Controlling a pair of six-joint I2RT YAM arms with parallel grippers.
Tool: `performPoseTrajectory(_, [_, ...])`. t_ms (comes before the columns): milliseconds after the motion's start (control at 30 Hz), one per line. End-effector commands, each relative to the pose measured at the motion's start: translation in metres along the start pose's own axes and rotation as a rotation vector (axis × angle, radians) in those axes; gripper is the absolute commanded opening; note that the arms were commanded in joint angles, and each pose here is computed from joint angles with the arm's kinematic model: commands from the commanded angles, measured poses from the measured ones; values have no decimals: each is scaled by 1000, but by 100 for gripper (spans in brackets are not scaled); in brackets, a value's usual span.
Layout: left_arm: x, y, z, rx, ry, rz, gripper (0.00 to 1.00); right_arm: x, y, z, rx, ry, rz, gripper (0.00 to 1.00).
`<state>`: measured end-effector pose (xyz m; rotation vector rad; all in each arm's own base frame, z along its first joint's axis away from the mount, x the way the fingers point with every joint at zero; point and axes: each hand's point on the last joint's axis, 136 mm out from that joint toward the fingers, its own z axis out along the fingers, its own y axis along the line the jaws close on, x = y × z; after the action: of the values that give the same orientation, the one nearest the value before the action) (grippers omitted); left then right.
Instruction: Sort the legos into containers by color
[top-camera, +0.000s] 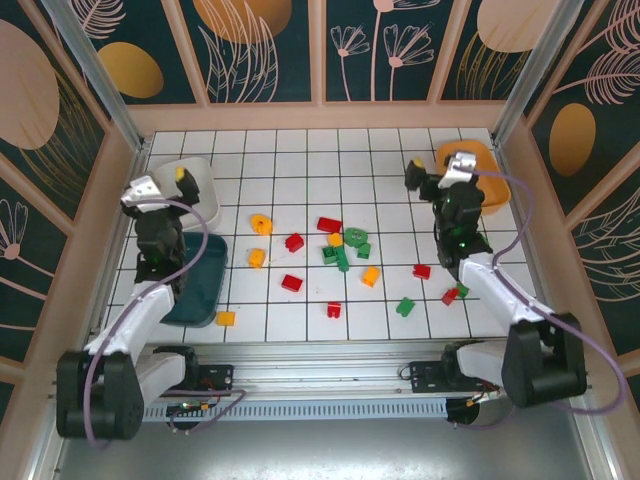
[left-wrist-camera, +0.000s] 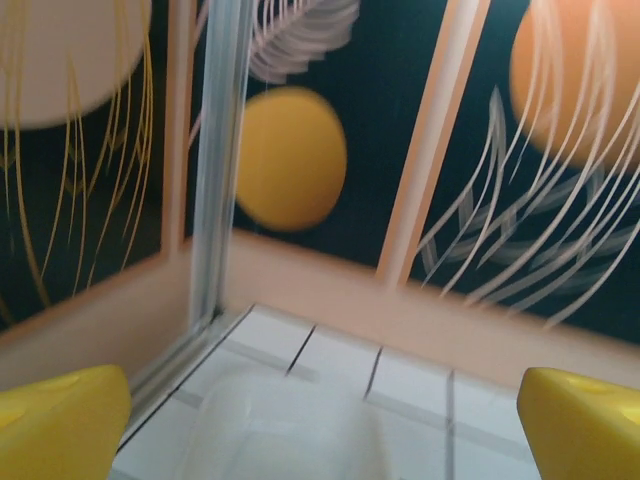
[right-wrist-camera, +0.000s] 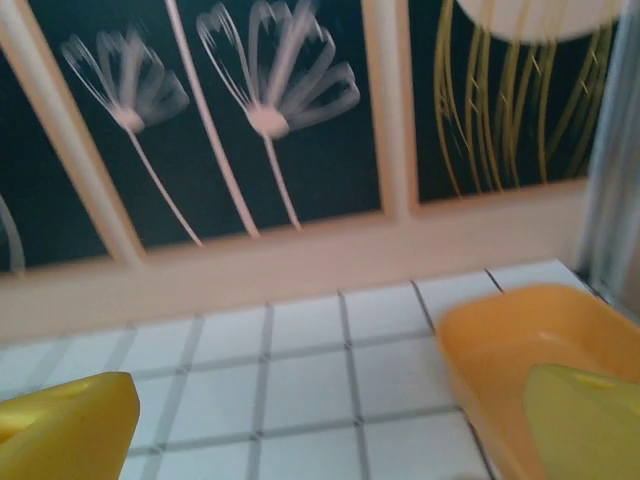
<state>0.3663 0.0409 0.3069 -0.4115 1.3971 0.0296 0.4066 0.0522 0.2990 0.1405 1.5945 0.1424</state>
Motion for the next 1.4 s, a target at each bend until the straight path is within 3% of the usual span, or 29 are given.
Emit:
performPoseTrajectory(0, [-4, 10, -3, -92, 98, -211, 99, 31, -52, -7, 246, 167, 177, 99])
performPoseTrajectory(33, [-7, 14, -4, -131, 110, -290, 99, 46, -73, -9, 333, 200, 295, 99])
performPoseTrajectory(67, [-3, 22, -7, -193, 140, -344, 99, 61, -83, -7, 328, 263, 362, 97])
performPoseTrajectory(100, [0, 29, -9, -234, 147, -355, 99, 73, -82, -3, 252, 339, 412, 86])
performPoseTrajectory(233, [16, 17, 1, -170, 180, -322, 99, 94, -72, -10, 161, 377, 425, 71])
performPoseTrajectory(333, [51, -3, 36, -156, 388, -208, 93, 100, -63, -17, 130, 359, 417, 71])
performPoseTrajectory(400, [84, -22, 64, -120, 564, -128, 81, 107, -54, -19, 102, 354, 409, 71])
performPoseTrajectory(500, [134, -37, 89, -88, 744, -82, 82, 118, -48, -17, 91, 380, 383, 71])
performPoseTrajectory(700, [200, -26, 114, -169, 913, 21, 83, 117, -49, -15, 118, 377, 352, 74])
performPoseTrajectory(867, [251, -33, 125, -121, 1033, 37, 78, 120, -52, -13, 129, 381, 342, 74])
performPoseTrajectory(967, [278, -31, 129, -118, 1081, 66, 66, 123, -52, -12, 135, 389, 338, 74])
performPoseTrajectory(1200, [288, -35, 145, -89, 1056, 116, 17, 130, -57, -11, 160, 400, 327, 73])
performPoseTrajectory(1300, [283, -50, 156, -53, 1022, 138, 2, 133, -61, -8, 179, 408, 315, 72])
performPoseTrajectory(1367, [281, -67, 164, -20, 1005, 155, 0, 134, -63, -6, 192, 415, 299, 72])
